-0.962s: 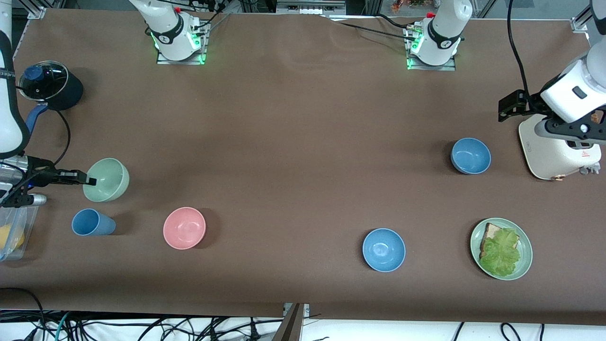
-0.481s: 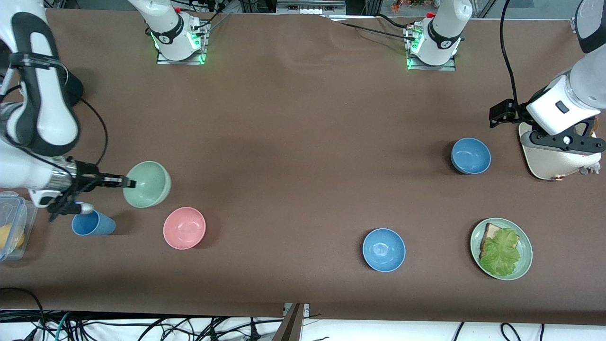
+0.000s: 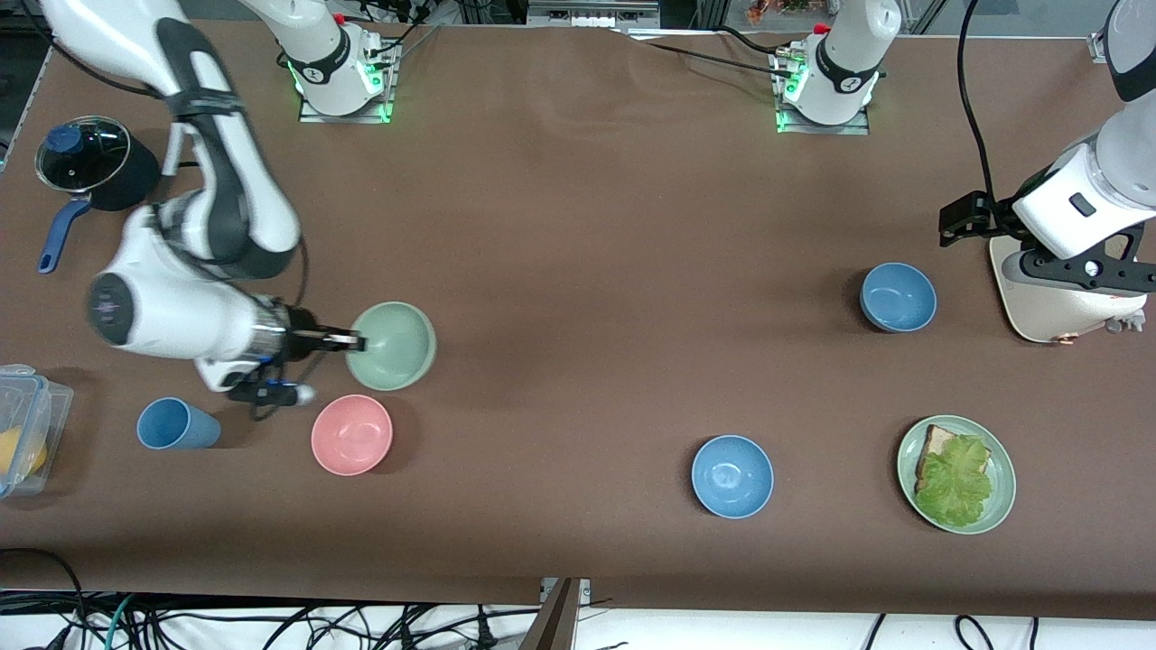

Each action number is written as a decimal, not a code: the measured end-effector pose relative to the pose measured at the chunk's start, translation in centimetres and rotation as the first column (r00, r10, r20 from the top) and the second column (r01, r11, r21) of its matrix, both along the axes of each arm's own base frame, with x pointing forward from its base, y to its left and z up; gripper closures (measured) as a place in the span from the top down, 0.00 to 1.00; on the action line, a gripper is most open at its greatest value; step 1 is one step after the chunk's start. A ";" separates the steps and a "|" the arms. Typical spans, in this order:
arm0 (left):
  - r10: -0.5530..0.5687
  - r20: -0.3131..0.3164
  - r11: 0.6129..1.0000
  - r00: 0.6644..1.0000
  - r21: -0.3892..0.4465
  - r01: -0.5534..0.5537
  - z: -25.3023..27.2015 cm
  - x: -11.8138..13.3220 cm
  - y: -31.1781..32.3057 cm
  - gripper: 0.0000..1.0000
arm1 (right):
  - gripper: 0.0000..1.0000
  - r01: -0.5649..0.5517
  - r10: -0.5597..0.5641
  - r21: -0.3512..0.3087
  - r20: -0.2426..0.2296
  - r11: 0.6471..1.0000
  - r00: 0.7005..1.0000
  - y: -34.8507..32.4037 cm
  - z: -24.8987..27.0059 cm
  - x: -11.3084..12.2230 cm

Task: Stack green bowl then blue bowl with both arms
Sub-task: 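Lift and carry the green bowl toward the table's middle with the right gripper, then lower the green bowl onto the table and open the right gripper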

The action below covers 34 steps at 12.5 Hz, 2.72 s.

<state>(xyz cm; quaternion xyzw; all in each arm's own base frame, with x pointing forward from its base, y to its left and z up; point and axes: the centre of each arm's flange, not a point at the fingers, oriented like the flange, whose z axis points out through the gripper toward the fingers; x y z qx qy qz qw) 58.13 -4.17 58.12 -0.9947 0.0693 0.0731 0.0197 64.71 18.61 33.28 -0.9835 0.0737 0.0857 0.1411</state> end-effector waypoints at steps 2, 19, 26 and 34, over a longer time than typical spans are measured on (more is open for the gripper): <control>0.001 0.001 1.000 1.000 0.000 -0.001 0.0 0.0 0.0 1.00 | 0.04 0.068 -0.068 -0.019 0.003 0.997 0.998 7.2 -1.4 -1.6; 0.004 -0.001 1.000 1.000 0.000 -0.004 -0.2 0.2 0.2 1.00 | 0.04 0.157 -0.157 -0.047 -0.008 0.987 0.988 34.8 -11.0 -17.2; 0.005 -0.001 1.000 1.000 0.000 -0.005 -0.2 0.2 0.3 1.00 | 0.04 0.106 -0.106 -0.054 -0.010 0.993 0.994 35.6 -12.5 -18.1; 0.005 -0.006 1.000 1.000 0.001 -0.005 -0.5 0.3 0.2 1.00 | 0.81 0.089 -0.089 -0.011 0.045 0.996 0.995 36.3 -7.5 -14.7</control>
